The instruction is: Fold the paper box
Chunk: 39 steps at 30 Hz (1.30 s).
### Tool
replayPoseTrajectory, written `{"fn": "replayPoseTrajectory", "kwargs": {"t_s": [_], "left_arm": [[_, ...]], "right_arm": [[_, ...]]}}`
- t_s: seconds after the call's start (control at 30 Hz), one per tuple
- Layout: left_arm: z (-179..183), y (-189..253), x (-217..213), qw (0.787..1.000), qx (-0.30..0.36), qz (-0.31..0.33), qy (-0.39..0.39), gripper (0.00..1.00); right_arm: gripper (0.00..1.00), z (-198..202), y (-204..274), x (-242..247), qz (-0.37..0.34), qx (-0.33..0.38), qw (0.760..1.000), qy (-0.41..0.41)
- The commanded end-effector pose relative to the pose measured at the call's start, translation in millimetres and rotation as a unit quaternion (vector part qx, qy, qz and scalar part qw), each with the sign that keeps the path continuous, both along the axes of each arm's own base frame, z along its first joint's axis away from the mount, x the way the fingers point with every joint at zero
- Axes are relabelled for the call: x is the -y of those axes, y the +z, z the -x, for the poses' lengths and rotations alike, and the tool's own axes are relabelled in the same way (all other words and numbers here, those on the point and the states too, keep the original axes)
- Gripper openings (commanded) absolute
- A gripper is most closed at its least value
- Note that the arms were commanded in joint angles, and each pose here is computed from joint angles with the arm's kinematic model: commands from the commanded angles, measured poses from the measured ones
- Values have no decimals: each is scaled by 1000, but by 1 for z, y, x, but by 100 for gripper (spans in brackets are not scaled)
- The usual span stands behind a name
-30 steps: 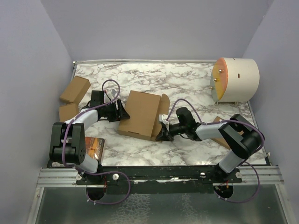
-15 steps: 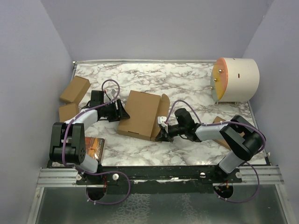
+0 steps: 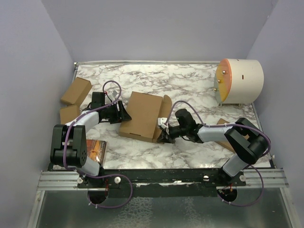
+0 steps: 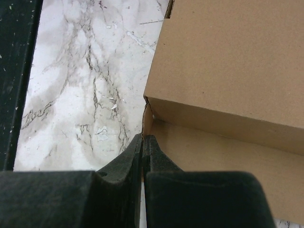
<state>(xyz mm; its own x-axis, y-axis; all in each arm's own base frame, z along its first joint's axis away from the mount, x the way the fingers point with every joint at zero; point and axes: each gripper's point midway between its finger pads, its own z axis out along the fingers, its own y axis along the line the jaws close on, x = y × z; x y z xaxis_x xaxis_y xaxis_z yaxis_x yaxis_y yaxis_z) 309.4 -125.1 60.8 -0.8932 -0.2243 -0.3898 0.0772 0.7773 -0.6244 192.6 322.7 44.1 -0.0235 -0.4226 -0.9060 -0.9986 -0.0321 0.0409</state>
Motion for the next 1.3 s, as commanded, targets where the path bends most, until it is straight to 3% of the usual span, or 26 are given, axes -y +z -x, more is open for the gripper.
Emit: {"fn": "replayPoseTrajectory", "kwargs": {"t_s": [0.0,0.37,0.73,0.8,1.1,1.27], "left_arm": [[4,-13,-7,1000,-16,-19,5,60],[5,-12,-3,1000,-15,-12,-1,58],[6,-12,1,1000,-13,-13,-7,57],[6,-11,0,1000,-12,-14,-6,57],[-3,-2,-4,1000,3,-24,3,62],[-18,20,-8,999,36,-30,22,68]], "right_arm": [[1,-15,3,-5,15,19,1000,-19],[1,-27,11,-16,51,38,998,-29],[6,-35,8,-33,125,10,992,-30],[10,-32,9,-33,123,8,992,-24],[44,-33,24,-17,123,39,991,-17],[51,-39,42,-3,95,30,995,-4]]}}
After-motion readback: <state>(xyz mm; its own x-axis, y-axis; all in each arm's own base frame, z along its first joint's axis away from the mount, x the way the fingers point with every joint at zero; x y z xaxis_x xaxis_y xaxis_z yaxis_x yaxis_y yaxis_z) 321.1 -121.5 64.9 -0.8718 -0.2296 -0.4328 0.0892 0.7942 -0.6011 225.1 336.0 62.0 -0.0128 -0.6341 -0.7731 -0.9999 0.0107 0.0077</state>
